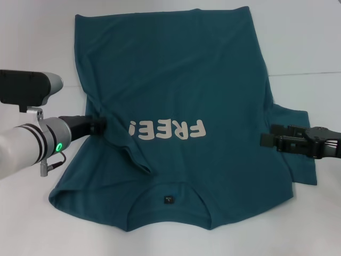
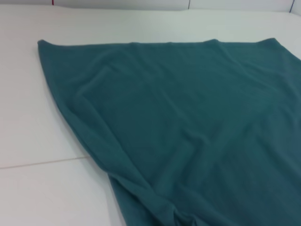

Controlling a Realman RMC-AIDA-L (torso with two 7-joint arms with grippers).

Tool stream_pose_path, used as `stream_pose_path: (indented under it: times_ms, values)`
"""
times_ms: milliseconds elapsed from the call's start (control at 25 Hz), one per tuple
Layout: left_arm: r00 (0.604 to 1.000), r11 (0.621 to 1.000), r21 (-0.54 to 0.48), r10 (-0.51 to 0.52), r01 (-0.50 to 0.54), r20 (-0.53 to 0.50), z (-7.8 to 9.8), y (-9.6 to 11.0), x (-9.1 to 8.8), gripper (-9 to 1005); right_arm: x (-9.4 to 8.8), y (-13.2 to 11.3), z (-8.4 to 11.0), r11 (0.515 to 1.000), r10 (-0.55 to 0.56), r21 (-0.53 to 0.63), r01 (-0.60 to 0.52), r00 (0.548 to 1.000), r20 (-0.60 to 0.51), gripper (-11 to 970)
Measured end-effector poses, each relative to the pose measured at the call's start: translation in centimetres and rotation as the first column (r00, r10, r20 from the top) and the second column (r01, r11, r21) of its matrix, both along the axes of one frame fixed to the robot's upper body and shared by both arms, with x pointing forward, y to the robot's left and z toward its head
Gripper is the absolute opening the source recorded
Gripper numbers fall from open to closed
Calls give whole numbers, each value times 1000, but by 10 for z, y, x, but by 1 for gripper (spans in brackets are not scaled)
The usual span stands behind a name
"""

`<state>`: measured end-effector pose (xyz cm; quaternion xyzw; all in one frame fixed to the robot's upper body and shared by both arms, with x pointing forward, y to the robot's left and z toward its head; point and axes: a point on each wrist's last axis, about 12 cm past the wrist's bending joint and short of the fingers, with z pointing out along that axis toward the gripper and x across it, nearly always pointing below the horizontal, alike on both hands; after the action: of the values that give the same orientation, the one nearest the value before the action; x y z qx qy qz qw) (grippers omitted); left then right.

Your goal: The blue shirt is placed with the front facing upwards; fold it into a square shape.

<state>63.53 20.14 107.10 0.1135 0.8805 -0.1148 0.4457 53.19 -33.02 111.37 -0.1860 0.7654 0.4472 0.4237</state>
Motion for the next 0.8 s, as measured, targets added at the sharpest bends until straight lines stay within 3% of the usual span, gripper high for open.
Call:
stream_pose_path:
  times_ms: [400, 800]
  values:
    - [1000, 1000, 10, -9, 10, -28, -8, -2, -4, 457, 0, 0, 0, 1000, -2, -2, 2, 1000, 0, 913]
    - [999, 998, 34, -49, 49, -23, -8, -10, -4, 335, 0, 0, -1, 1000, -4, -3, 4, 1000, -2, 914]
